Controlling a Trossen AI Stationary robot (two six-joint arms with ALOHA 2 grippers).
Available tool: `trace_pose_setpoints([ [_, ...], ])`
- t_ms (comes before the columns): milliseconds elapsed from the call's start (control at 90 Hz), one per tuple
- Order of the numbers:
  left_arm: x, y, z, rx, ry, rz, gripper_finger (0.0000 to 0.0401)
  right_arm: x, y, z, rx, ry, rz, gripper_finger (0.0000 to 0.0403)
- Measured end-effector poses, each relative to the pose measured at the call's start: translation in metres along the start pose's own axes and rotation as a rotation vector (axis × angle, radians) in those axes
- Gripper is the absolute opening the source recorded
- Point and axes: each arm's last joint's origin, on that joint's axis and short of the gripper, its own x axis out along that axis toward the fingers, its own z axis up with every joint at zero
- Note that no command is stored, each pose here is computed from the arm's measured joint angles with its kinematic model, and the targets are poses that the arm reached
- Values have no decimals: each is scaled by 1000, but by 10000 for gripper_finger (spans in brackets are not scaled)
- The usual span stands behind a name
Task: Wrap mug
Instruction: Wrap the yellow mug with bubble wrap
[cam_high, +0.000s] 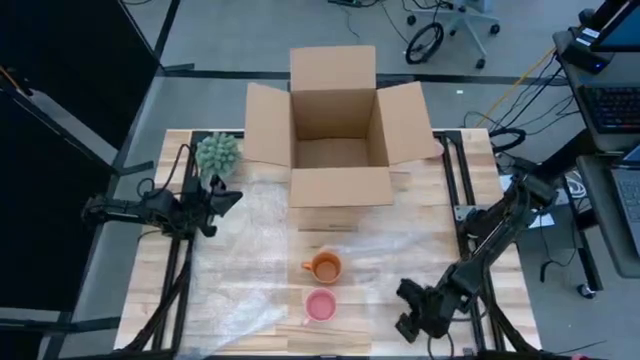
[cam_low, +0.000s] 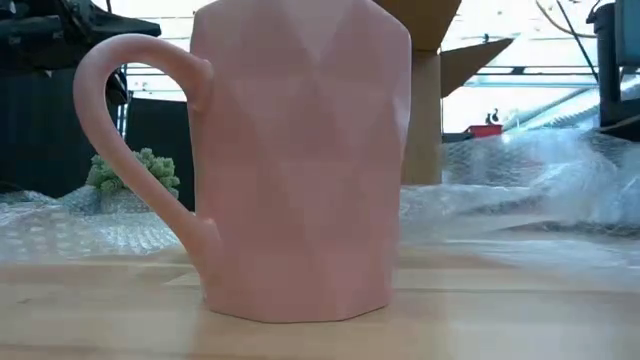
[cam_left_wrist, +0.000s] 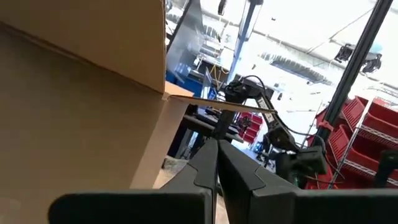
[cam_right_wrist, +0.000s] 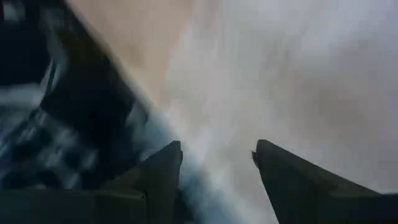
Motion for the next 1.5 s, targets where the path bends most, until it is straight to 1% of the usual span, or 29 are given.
trace_pose_setpoints([
  [67,0,0,1,-2,-8,-2,0,-4,0,19,-61,-203,-24,196],
  [133,0,0,1,-2,-8,-2,0,-2,-7,40,-114,-362,-118,196],
  [189,0,0,1,-2,-11,-3,0,1,-15,57,-153,-438,-222,196],
  [278,0,0,1,-2,-9,-2,0,2,-29,87,-162,-494,-370,196],
  [356,0,0,1,-2,-10,-3,0,1,-45,112,-152,-466,-517,196],
  [444,0,0,1,-2,-10,-3,0,1,-66,137,-137,-367,-645,196],
  [533,0,0,1,-2,-9,-2,0,2,-91,155,-129,-250,-738,196],
  [611,0,0,1,-1,-8,-1,0,3,-113,167,-88,-215,-799,196],
  [711,0,0,1,-1,-8,-1,0,0,-141,176,9,-193,-895,196],
  [800,0,0,1,-2,-8,-1,0,-1,-164,178,104,-186,-963,196],
  [878,0,0,1,-1,-8,-1,0,-2,-178,180,173,-198,-995,196],
  [967,0,0,1,-1,-8,-1,0,-4,-188,181,214,-222,-1037,196],
  [1033,0,0,1,2,-8,0,0,-6,-189,184,217,-231,-1051,196],
  [1089,0,0,1,2,-8,-1,0,-11,-184,187,193,-223,-1047,196],
  [1211,0,0,1,5,-8,0,0,-32,-157,196,108,-232,-997,196],
  [1267,0,0,1,5,-8,0,0,-44,-143,197,64,-248,-954,196],
  [1344,0,0,1,5,-8,0,0,-60,-121,197,-7,-297,-849,196],
  [1389,0,0,1,5,-9,0,0,-68,-110,194,-44,-314,-766,196],
  [1433,0,0,1,5,-7,0,0,-74,-98,191,-71,-333,-664,196],
  [1500,0,0,1,5,-8,0,0,-80,-78,184,-123,-361,-472,196],
])
